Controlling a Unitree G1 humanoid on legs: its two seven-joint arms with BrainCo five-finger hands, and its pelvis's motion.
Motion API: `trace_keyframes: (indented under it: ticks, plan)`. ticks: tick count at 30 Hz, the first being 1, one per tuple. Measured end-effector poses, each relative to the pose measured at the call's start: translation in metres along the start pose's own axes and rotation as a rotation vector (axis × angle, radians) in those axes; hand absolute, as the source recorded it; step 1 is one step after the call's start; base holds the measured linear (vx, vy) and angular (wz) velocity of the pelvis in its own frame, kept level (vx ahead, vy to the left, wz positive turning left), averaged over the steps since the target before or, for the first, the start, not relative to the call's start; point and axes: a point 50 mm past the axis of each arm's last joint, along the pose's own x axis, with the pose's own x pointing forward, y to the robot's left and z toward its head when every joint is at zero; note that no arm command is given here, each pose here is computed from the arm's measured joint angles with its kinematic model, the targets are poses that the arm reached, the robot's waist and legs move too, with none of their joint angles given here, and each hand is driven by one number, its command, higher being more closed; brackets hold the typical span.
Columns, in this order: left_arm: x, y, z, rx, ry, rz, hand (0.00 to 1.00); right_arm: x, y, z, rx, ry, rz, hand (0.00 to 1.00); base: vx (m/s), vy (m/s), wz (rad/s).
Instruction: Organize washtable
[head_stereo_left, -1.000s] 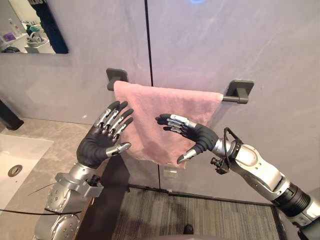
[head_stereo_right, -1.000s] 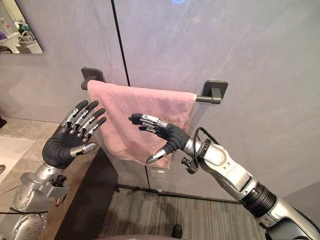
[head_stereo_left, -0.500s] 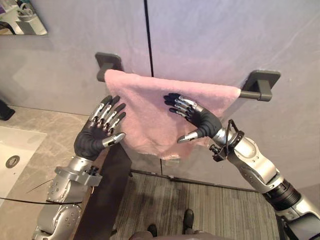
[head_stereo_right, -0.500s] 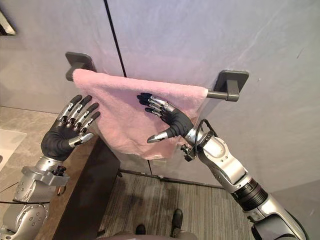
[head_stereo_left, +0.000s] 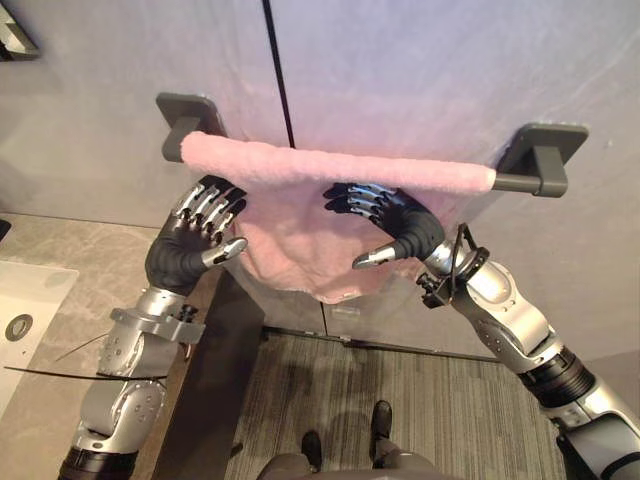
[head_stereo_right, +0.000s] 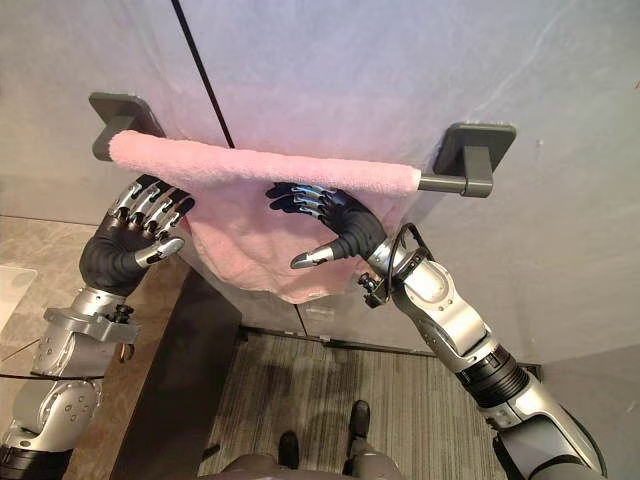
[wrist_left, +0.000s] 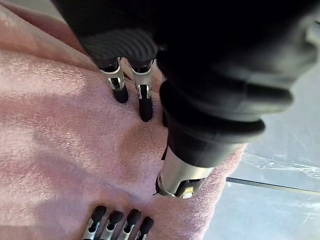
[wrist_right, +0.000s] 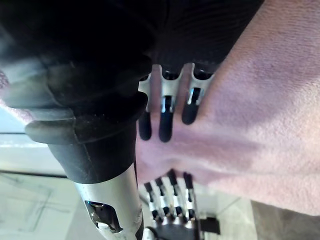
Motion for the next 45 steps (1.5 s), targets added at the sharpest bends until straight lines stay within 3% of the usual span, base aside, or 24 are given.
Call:
trace_keyframes:
  ticks: [12,21,35,40,45]
  plan:
    - [0.000,0.009,0.008,0.039,-0.014,0.058,0.00,0.001,-0.004,0.005,0.010,-0.034,-0.031,0.00,0.00,0.019,-0.09]
    - [-0.019,0.060,0.048,0.214,-0.144,0.351,0.00,-0.055,-0.029,0.009,0.083,-0.068,-0.285,0.00,0.01,0.012,-0.07]
    - [-0.050,0.067,0.008,0.096,-0.112,0.619,0.00,-0.110,-0.036,-0.024,0.245,0.036,-0.610,0.00,0.00,0.001,0.00]
    - [-0.056,0.060,-0.009,0.063,-0.072,0.652,0.00,-0.122,-0.025,-0.046,0.343,0.110,-0.691,0.00,0.00,0.000,0.00]
    - [-0.056,0.054,-0.020,0.066,-0.030,0.651,0.00,-0.130,-0.027,-0.058,0.341,0.171,-0.755,0.00,0.00,0.005,0.01]
